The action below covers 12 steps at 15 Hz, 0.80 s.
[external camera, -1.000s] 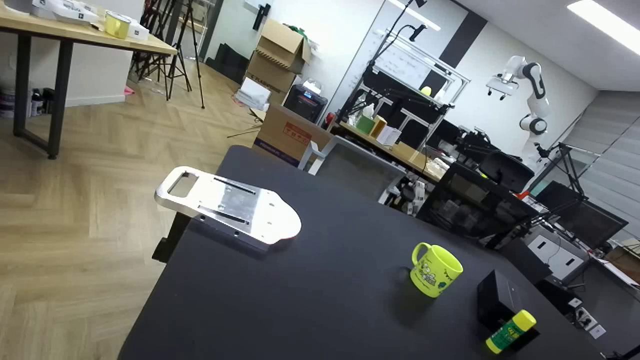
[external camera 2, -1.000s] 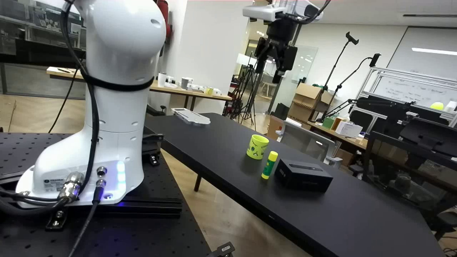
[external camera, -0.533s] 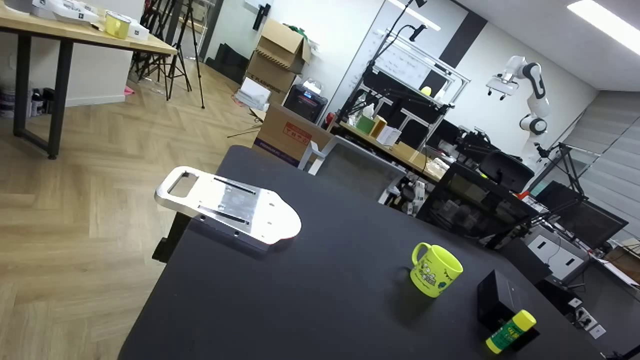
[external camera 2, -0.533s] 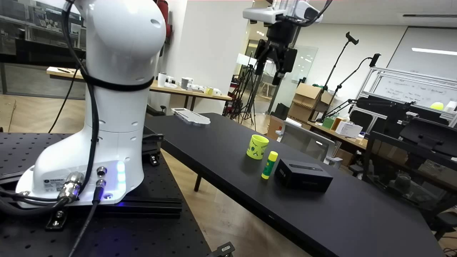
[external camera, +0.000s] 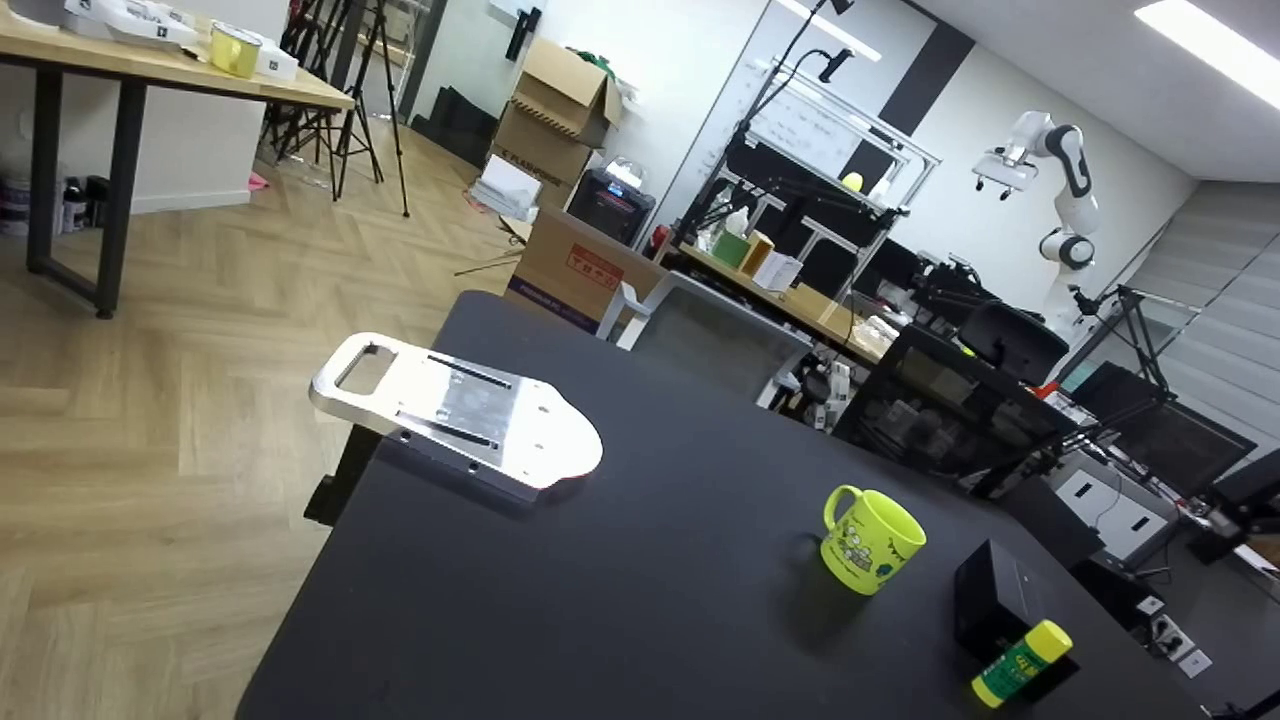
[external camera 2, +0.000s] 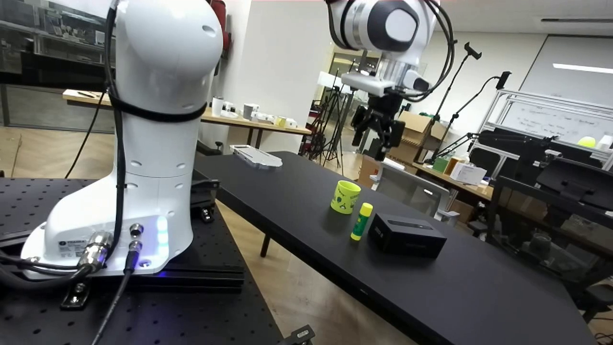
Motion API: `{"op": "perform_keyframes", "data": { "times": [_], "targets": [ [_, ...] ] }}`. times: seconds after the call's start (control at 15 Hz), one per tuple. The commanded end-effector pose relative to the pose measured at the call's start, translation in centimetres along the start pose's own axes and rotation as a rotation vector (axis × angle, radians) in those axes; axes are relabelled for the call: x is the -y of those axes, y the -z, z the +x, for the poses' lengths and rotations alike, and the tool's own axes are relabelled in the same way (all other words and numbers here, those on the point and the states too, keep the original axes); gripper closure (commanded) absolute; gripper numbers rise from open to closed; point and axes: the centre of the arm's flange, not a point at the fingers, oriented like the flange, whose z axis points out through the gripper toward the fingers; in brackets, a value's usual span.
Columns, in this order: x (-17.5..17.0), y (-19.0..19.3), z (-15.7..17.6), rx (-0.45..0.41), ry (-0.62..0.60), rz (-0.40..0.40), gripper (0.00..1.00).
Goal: Put the glue stick in the yellow mug
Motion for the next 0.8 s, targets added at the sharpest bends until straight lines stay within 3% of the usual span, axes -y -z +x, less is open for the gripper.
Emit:
{"op": "perform_keyframes", "data": {
  "times": [0.0, 0.27, 0.73],
  "targets": [
    [0.2, -4.9, 6.6, 0.039, 0.002, -0.036, 0.00],
    [0.3, -9.3, 9.1, 0.020, 0.017, -0.021, 0.00],
    [0.3, -15.9, 9.5, 0.103, 0.013, -0.032, 0.00]
  ]
}}
